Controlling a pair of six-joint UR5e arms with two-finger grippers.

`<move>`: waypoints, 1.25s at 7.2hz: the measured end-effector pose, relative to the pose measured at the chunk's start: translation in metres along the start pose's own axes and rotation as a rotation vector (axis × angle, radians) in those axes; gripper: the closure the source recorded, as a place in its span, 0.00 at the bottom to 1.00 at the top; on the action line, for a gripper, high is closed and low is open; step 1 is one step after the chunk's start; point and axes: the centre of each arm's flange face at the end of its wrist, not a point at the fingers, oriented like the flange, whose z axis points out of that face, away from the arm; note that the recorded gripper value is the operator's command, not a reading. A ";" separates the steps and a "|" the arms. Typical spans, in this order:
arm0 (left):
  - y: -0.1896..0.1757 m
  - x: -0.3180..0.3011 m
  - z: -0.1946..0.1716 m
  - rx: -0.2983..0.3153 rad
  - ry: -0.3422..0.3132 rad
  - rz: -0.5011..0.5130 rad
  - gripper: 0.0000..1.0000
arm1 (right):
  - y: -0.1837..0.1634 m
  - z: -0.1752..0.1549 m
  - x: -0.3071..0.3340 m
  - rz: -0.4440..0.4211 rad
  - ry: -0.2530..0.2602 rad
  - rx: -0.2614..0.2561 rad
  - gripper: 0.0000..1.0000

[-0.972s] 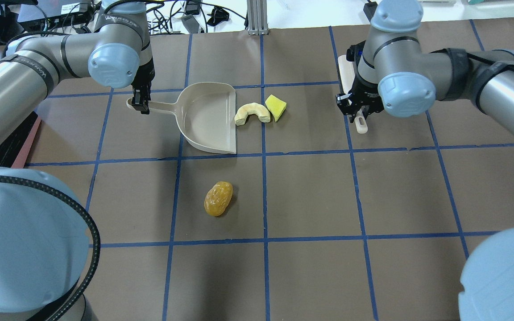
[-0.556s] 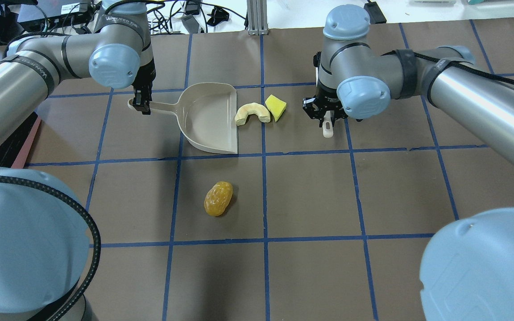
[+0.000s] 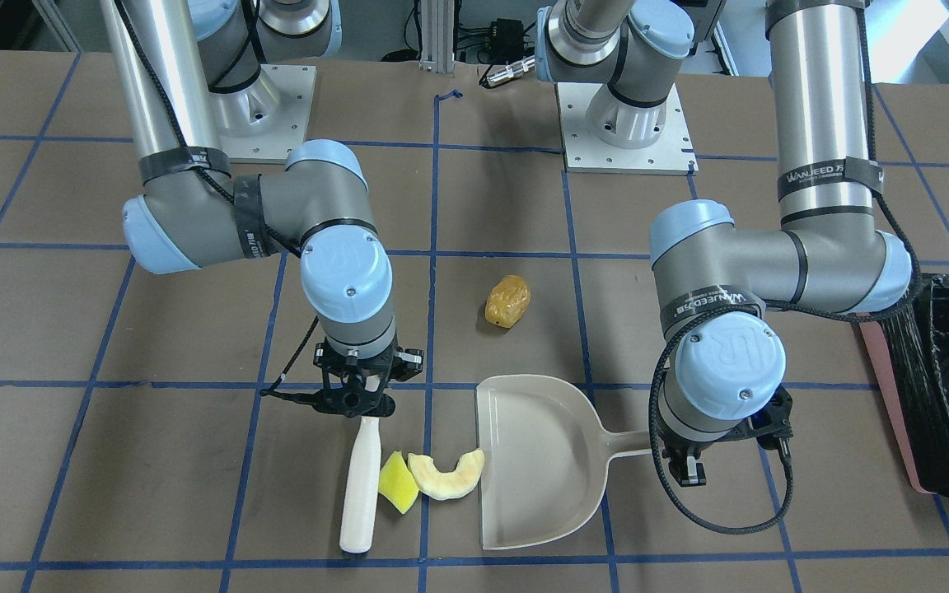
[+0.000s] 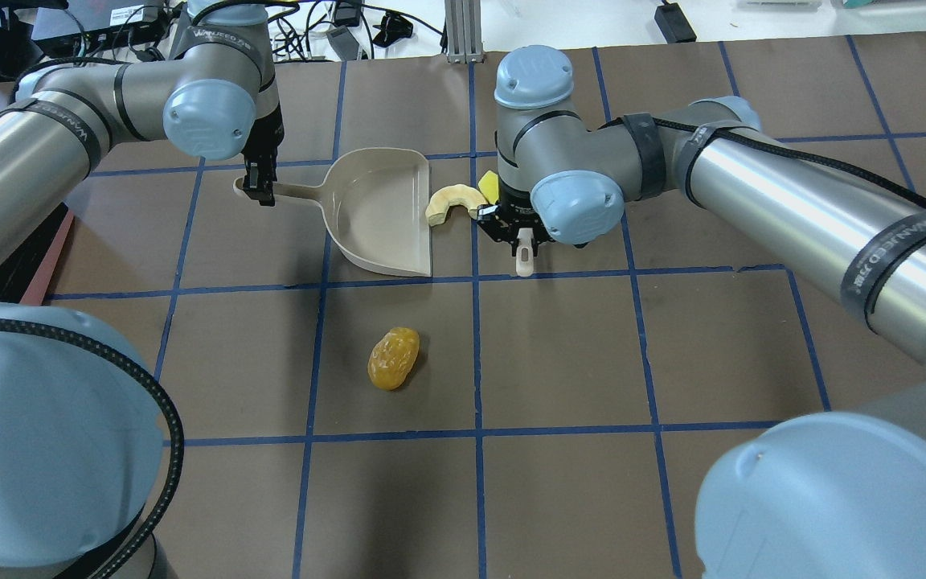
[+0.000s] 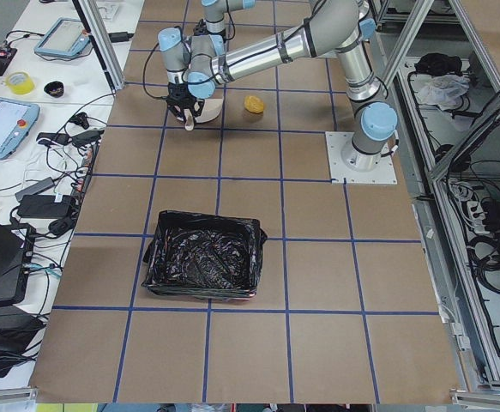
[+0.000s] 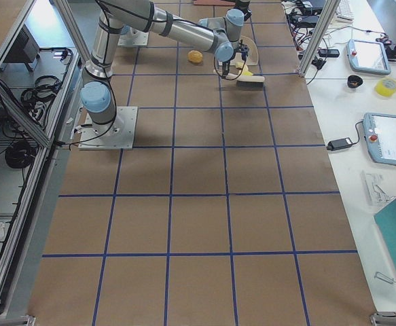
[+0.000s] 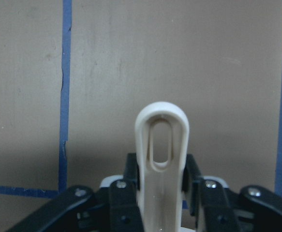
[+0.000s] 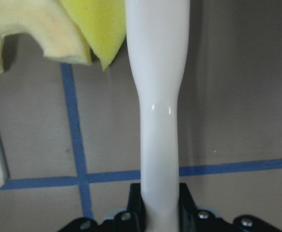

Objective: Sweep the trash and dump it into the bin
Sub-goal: 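Sweep the cream piece and yellow sponge into the dustpan with the brush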

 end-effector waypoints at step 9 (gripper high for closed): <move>0.041 0.001 0.011 -0.158 0.035 0.101 1.00 | 0.042 -0.037 -0.086 -0.002 -0.110 0.026 1.00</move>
